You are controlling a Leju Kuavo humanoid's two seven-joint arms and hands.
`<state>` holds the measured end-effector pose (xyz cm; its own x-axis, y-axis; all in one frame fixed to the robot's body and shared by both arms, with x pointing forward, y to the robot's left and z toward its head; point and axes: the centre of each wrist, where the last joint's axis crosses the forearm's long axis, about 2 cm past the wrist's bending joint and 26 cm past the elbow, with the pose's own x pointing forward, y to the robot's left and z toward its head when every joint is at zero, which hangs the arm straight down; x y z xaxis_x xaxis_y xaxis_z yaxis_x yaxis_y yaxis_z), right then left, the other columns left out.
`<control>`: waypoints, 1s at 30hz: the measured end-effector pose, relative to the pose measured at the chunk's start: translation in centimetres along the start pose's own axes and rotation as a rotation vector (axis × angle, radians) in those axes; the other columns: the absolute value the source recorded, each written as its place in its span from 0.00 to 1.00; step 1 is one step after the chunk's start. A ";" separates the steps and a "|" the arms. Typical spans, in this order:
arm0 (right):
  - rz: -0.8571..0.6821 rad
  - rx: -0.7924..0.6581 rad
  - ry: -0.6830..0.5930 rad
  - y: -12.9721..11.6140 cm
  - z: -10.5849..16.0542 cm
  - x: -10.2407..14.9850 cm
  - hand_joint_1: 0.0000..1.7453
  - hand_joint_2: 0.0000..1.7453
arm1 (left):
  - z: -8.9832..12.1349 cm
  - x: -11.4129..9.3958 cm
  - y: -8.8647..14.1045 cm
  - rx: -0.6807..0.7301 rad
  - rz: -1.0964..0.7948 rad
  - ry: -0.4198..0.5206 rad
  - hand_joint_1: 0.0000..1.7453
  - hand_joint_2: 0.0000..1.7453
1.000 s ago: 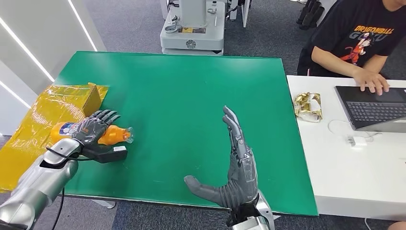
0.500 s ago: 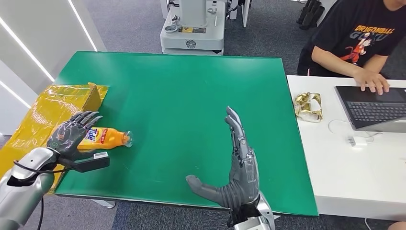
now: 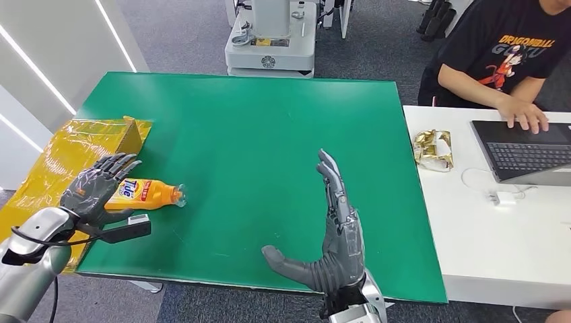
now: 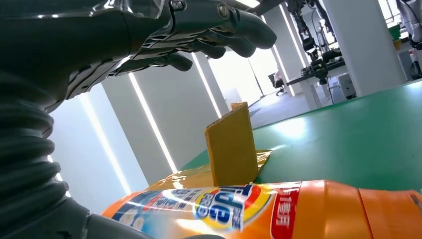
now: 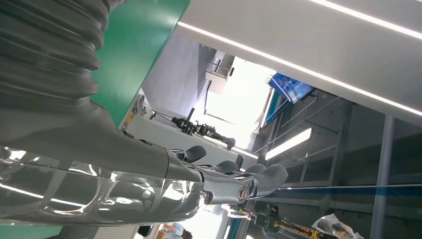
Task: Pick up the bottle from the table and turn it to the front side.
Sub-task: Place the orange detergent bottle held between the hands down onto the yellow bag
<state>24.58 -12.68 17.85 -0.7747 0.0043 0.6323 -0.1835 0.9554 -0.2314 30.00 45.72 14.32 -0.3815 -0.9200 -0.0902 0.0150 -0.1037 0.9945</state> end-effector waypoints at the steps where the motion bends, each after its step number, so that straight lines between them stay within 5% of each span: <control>1: 0.000 0.000 0.000 0.0 0.0 0.0 0.00 1.00 | 0.0 0.0 0.0 0.000 0.000 0.000 0.00 1.00; 22: 0.018 -0.026 0.002 0.0 0.1 0.0 0.00 1.00 | -0.2 0.5 0.0 -0.005 0.055 -0.030 0.00 1.00; 24: 0.074 -0.136 0.018 -0.1 0.7 0.2 0.00 1.00 | -1.7 4.0 0.2 0.086 0.308 -0.157 0.00 1.00; 27: 0.151 -0.306 0.046 -0.3 1.3 0.5 0.00 1.00 | -5.4 15.7 0.9 0.607 1.015 -0.388 0.00 1.00; 30: 0.157 -0.344 0.055 -0.4 1.4 0.5 0.00 1.00 | -7.1 23.1 2.9 1.020 1.645 -0.274 0.00 1.00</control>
<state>23.45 -13.45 17.24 -0.7416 0.1657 0.6500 0.1560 0.9850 -0.0732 27.78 21.48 14.78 -0.6677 0.2073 0.7150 0.0338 0.9679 -0.2491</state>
